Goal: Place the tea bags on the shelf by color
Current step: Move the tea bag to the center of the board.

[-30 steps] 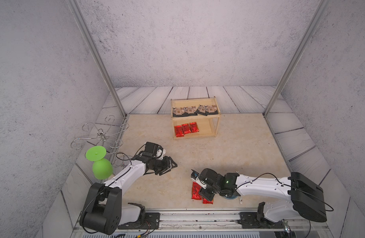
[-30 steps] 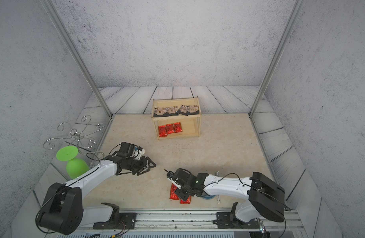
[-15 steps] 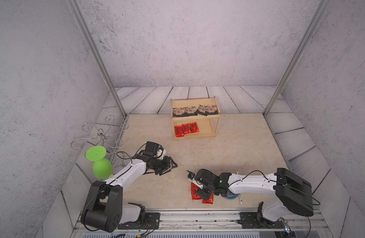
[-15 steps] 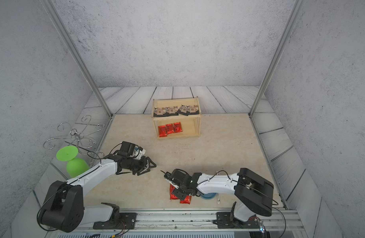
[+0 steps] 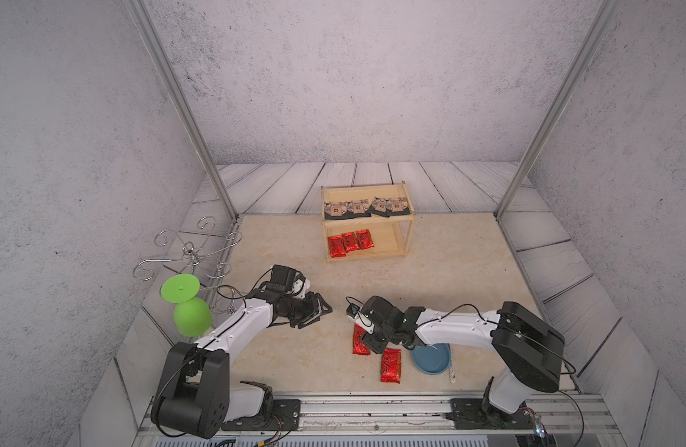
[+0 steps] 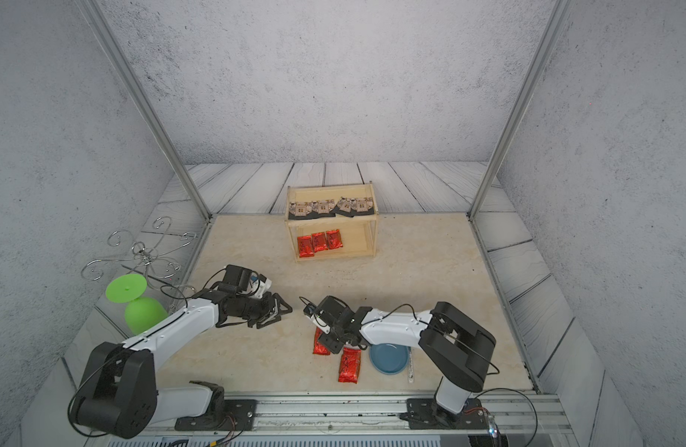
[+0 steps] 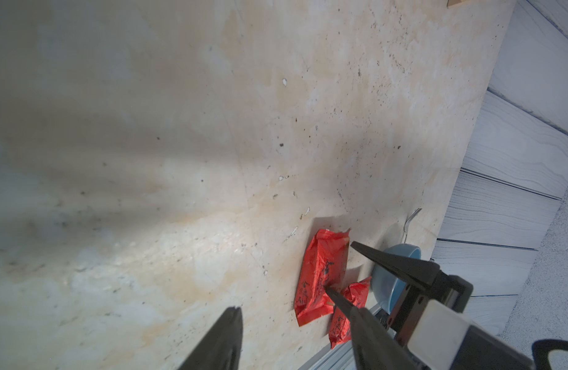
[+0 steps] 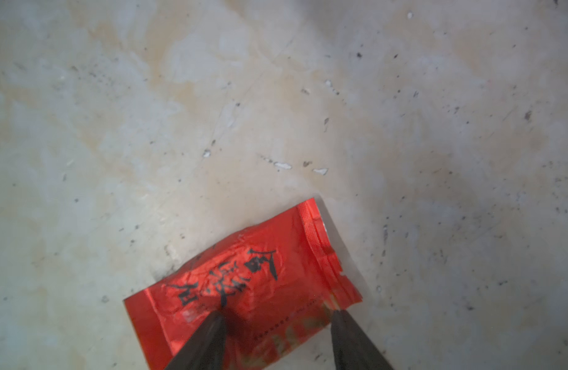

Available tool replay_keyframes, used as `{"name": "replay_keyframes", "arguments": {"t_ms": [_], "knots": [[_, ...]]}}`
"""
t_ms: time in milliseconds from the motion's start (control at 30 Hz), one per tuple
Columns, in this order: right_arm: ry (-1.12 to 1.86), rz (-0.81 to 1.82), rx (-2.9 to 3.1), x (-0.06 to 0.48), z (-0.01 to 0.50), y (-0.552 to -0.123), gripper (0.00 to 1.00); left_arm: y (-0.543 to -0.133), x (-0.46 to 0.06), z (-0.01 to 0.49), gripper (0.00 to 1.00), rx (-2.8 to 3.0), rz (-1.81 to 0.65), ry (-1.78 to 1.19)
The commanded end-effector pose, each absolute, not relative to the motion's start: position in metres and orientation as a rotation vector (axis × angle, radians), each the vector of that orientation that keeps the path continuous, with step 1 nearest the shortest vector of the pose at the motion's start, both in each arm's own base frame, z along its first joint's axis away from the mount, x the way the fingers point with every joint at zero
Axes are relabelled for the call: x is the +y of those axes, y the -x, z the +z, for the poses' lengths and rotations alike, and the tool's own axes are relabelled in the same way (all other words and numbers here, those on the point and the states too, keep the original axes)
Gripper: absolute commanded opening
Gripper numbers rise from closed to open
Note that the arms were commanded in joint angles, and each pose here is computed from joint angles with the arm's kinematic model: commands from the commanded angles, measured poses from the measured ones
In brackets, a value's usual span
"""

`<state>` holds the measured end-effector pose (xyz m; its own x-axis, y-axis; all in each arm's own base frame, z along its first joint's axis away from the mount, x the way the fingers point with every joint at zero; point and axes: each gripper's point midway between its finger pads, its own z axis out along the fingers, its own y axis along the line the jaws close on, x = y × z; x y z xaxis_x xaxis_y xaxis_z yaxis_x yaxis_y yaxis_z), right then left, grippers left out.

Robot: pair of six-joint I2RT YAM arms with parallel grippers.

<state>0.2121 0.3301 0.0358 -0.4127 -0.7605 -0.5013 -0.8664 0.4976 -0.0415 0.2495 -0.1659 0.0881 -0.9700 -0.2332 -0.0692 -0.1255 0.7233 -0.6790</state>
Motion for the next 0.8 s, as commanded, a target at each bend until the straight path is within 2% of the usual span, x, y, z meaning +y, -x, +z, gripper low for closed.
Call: {"name": "replay_keyframes", "arguments": {"t_ms": [0,200,367,600,767], "knots": [[1.349,0.325,2.241,0.339,0.042,-0.231,0.58,-0.253,-0.167,0.095,0.59,2.754,-1.096,0.271],[1.239,0.396,2.212,0.346,0.072,-0.237,0.59,-0.246,-0.165,0.090,0.59,2.765,-1.104,0.282],[0.963,0.535,2.256,0.335,0.104,-0.236,0.59,-0.242,-0.173,0.087,0.60,2.768,-1.165,0.273],[0.595,0.914,2.381,0.324,0.105,-0.240,0.57,-0.236,-0.195,0.079,0.58,2.811,-1.227,0.197],[0.497,1.020,2.480,0.320,0.091,-0.241,0.55,-0.225,-0.210,0.074,0.57,2.880,-1.231,0.107]]}}
